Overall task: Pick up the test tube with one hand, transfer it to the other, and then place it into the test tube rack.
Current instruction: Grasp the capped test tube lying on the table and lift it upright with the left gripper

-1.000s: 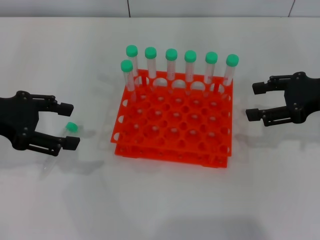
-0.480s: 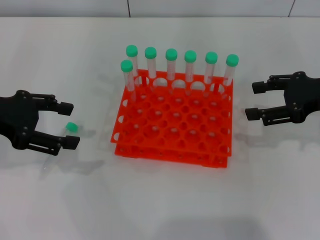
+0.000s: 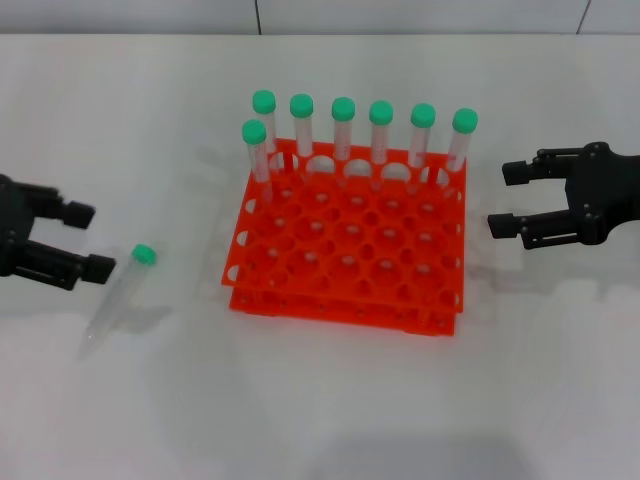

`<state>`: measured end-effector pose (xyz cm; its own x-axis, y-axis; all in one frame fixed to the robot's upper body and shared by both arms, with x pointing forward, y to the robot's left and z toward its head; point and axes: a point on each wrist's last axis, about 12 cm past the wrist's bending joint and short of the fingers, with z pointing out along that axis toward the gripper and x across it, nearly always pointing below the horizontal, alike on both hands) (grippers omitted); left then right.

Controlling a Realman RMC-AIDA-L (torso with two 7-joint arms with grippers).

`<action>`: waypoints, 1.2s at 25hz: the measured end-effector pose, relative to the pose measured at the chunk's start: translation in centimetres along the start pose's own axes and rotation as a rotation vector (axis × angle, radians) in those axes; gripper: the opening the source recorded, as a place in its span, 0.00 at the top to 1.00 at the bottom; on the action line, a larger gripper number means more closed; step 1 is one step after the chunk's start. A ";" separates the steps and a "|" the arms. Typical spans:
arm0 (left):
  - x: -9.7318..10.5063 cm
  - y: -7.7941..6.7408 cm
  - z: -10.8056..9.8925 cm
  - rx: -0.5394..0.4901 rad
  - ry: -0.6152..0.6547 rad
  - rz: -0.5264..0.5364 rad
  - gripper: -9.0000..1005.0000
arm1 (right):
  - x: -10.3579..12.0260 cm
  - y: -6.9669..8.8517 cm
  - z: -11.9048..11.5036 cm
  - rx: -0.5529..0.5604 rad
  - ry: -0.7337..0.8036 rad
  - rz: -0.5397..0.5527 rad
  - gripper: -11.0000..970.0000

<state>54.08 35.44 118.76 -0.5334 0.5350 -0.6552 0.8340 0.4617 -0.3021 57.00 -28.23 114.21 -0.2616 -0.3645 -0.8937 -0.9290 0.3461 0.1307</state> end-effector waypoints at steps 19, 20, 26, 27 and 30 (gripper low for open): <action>0.1 1.9 1.7 -0.151 0.328 -0.233 0.12 | -0.4 0.0 1.1 0.015 -0.025 -0.014 0.19; 0.2 2.0 1.9 -0.151 0.328 -0.239 0.12 | -0.4 0.0 1.0 0.015 -0.027 -0.014 0.19; 0.9 2.4 3.4 -0.167 0.338 -0.294 0.12 | -0.4 0.0 1.0 0.016 -0.032 -0.017 0.19; 0.9 2.4 3.5 -0.167 0.338 -0.300 0.12 | -0.5 0.0 1.0 0.016 -0.032 -0.017 0.19; 1.0 2.6 3.7 -0.182 0.341 -0.317 0.12 | -0.5 0.0 1.0 0.016 -0.033 -0.021 0.19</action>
<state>56.21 34.52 114.75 -0.7978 0.5352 -0.2778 0.6015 0.7386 -0.3043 57.45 -27.17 114.20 -0.2334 -0.3436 -0.9097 -0.9298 0.3527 0.1053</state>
